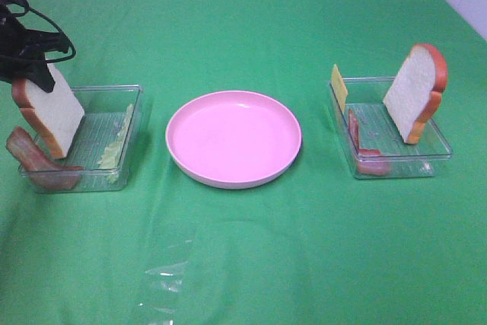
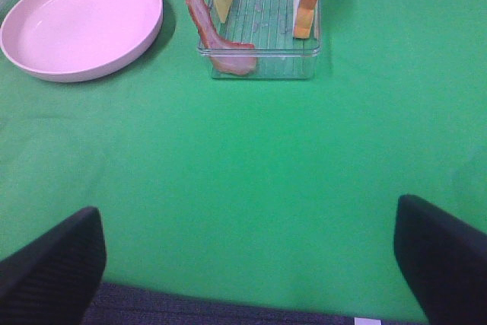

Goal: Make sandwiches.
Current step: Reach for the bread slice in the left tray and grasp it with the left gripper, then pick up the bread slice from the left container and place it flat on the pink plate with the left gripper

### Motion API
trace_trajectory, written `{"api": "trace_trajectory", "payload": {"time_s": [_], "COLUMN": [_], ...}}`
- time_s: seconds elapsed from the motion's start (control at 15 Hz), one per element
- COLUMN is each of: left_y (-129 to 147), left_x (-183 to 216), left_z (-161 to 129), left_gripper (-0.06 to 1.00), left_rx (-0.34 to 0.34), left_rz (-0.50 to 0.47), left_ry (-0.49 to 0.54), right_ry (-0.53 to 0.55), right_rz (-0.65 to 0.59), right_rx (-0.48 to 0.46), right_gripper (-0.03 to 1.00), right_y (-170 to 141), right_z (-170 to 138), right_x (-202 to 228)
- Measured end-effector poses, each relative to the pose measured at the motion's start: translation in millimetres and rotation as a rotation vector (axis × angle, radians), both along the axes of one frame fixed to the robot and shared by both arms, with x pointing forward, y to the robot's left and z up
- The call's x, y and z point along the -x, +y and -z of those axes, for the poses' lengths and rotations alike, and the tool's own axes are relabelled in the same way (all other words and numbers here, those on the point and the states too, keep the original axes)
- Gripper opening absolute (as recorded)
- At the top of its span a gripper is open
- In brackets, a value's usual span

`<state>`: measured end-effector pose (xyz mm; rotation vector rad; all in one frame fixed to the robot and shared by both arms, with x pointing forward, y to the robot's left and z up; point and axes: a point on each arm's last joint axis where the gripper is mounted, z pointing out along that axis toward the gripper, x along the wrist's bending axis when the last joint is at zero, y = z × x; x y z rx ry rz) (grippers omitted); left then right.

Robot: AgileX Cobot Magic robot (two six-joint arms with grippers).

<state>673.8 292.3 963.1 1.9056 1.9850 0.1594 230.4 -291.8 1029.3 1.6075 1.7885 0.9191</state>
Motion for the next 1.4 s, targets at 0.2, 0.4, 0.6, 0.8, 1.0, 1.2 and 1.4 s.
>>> {"api": "trace_trajectory", "payload": {"time_s": [0.2,0.4,0.6,0.8,1.0,1.2,1.4], "left_y": [0.0,-0.1,-0.9,-1.0,-1.6,-9.8,-36.5], "left_x": [0.1,2.1,9.9,11.0,15.9,19.7,18.2], "left_z": [-0.4,-11.7,-35.2,-69.3,-119.4,-149.2,-154.9], "left_gripper": [0.20,0.20,0.20,0.20,0.20,0.20,0.20], "left_rx": [0.000,0.001,0.015,0.015,0.020,0.118,0.230], "left_rz": [0.000,-0.002,-0.016,-0.015,-0.016,-0.032,-0.005], "left_ry": [-0.001,-0.025,-0.037,-0.121,-0.260,-0.342,-0.383], "right_ry": [0.000,0.000,0.000,0.000,0.000,0.000,0.000], "right_rz": [0.000,0.000,0.000,0.000,0.000,0.000,-0.001], "right_rx": [0.000,0.000,0.000,0.000,0.000,0.000,-0.001], "right_gripper": [0.98,0.98,0.98,0.98,0.98,0.98,0.98], "right_y": [0.0,0.0,0.0,0.0,0.0,0.0,0.1], "right_z": [0.0,0.0,0.0,0.0,0.0,0.0,0.0], "right_x": [0.0,0.0,0.0,0.0,0.0,0.0,0.0]}}
